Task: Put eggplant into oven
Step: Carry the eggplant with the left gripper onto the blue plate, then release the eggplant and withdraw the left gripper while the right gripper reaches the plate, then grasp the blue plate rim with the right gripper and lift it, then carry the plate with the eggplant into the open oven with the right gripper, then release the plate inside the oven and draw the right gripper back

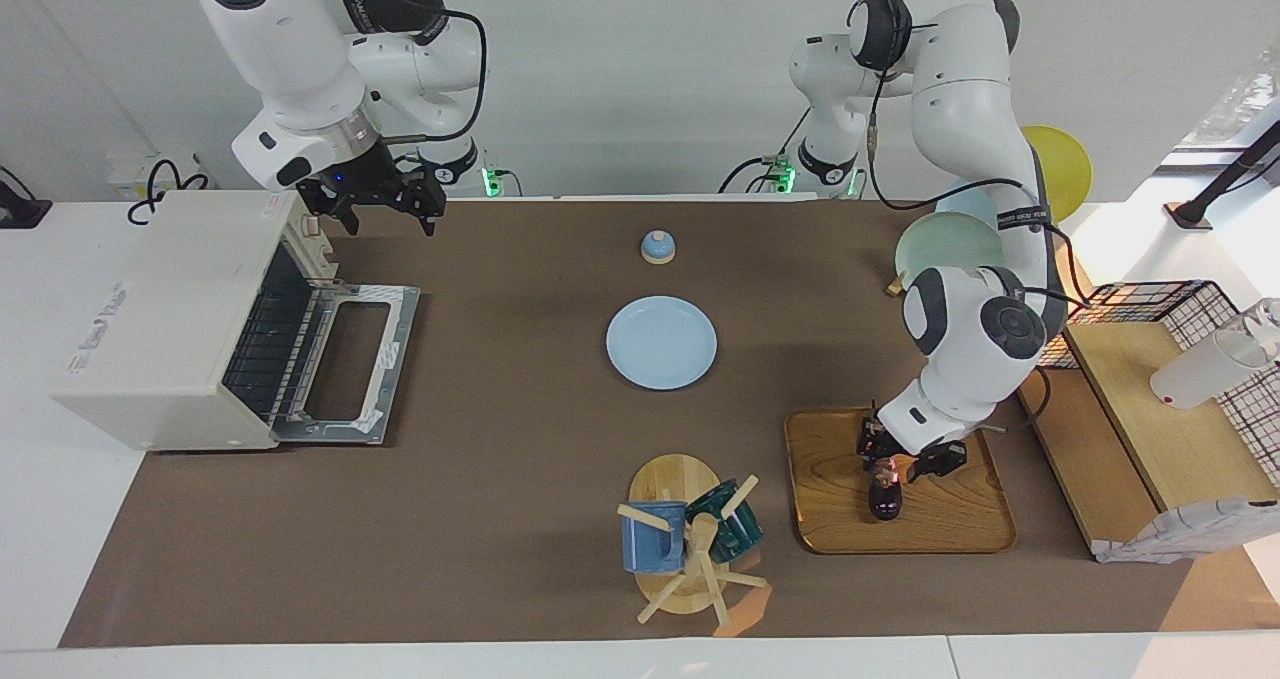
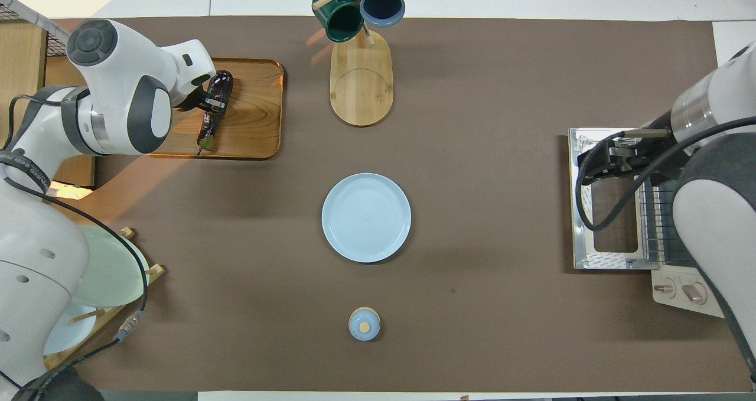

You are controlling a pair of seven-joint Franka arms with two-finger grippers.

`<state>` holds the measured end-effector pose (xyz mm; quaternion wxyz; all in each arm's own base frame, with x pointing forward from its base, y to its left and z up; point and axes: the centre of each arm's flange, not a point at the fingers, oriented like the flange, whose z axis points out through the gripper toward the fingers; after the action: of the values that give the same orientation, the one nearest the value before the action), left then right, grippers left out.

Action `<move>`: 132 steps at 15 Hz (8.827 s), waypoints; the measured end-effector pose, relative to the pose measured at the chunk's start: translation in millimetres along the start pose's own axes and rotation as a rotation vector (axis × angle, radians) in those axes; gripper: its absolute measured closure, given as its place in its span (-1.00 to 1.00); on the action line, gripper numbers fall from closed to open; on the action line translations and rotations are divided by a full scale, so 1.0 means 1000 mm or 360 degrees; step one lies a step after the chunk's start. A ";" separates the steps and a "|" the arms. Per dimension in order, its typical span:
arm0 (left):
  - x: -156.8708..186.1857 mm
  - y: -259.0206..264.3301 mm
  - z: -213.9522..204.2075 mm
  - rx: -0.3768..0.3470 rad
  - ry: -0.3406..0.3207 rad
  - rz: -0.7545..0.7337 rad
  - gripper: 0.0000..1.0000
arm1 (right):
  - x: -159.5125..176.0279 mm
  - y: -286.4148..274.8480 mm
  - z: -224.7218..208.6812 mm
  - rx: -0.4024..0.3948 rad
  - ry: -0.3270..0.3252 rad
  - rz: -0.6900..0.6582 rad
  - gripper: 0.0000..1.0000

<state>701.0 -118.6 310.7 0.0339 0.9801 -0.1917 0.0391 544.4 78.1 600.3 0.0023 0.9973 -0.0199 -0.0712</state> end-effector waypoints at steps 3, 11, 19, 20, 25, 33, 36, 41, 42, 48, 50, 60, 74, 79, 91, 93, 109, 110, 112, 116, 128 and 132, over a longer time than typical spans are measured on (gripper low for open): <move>0.006 0.009 -0.024 -0.0128 0.0000 -0.0056 0.30 | 0.000 0.000 0.000 0.0000 0.0000 0.0000 -1.00; -0.027 0.138 -0.171 -0.0219 -0.0118 -0.0344 0.30 | 0.000 0.000 0.000 0.0000 0.0000 0.0000 -1.00; -0.118 0.333 -0.084 -0.0195 -0.0101 -0.0610 0.30 | 0.000 0.000 0.000 0.0000 0.0000 0.0000 -1.00; -0.129 0.342 -0.068 -0.0192 -0.0091 -0.0632 0.30 | 0.000 0.000 0.000 0.0000 0.0000 0.0000 -1.00; -0.143 0.358 -0.021 -0.0183 -0.0069 -0.0683 0.30 | 0.000 0.000 0.000 0.0000 0.0000 0.0000 -1.00; -0.138 0.352 -0.016 -0.0181 -0.0056 -0.0704 -0.26 | 0.000 0.000 0.000 0.0000 0.0000 0.0000 -1.00; -0.114 0.320 -0.049 -0.0178 -0.0073 -0.0761 -0.89 | 0.000 0.000 0.000 0.0000 0.0001 0.0000 -1.00; -0.067 0.186 -0.158 -0.0183 -0.0099 -0.0749 -1.00 | 0.005 -0.018 0.005 0.0054 0.0075 -0.0043 -1.00; -0.065 0.164 -0.172 -0.0165 -0.0089 -0.0732 -1.00 | 0.006 -0.040 0.011 0.0085 0.0108 -0.0091 -1.00; -0.101 0.079 -0.250 -0.0034 -0.0123 -0.0600 -1.00 | -0.026 -0.259 0.070 0.0117 0.0169 -0.0110 -1.00; -0.116 0.080 -0.267 -0.0003 -0.0167 -0.0581 -1.00 | -0.015 -0.299 0.097 0.0172 0.0232 -0.0111 -1.00; -0.136 0.088 -0.286 0.0006 -0.0300 -0.0566 -1.00 | -0.020 -0.422 0.249 0.0195 0.0377 -0.0113 -0.99; -0.137 0.075 -0.302 0.0004 -0.0270 -0.0553 -1.00 | -0.066 -0.415 0.307 0.0132 0.0347 -0.0210 0.43; -0.137 0.075 -0.301 0.0004 -0.0270 -0.0553 -1.00 | -0.070 -0.410 0.315 0.0131 0.0382 -0.0240 0.62; -0.137 0.075 -0.301 0.0004 -0.0270 -0.0554 -1.00 | 0.003 -0.310 0.210 -0.0444 0.0338 -0.0729 0.95; -0.137 0.075 -0.301 0.0004 -0.0270 -0.0554 -1.00 | 0.019 -0.244 0.190 -0.0460 0.0303 -0.0723 0.95; -0.137 0.075 -0.301 0.0004 -0.0270 -0.0554 -1.00 | 0.004 0.114 0.205 -0.0359 0.0162 -0.0718 0.95; -0.137 0.075 -0.301 0.0004 -0.0270 -0.0554 -1.00 | 0.001 0.117 0.212 -0.0356 0.0175 -0.0716 0.95; -0.137 0.075 -0.301 0.0004 -0.0270 -0.0554 -1.00 | -0.004 0.116 0.220 -0.0354 0.0191 -0.0719 0.95; -0.137 0.075 -0.301 0.0004 -0.0270 -0.0554 -1.00 | -0.006 0.114 0.222 -0.0353 0.0193 -0.0727 0.52; -0.137 0.075 -0.301 0.0004 -0.0270 -0.0554 -1.00 | 0.018 0.011 0.245 -0.0179 0.0254 -0.0516 0.98; -0.137 0.075 -0.301 0.0004 -0.0270 -0.0554 -1.00 | 0.030 0.026 0.290 -0.0169 0.0163 -0.0472 0.98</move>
<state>527.5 -112.3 601.8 0.0227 0.9983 -0.0214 -0.0500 531.6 50.9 308.7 0.0454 0.9901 0.1315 -0.0207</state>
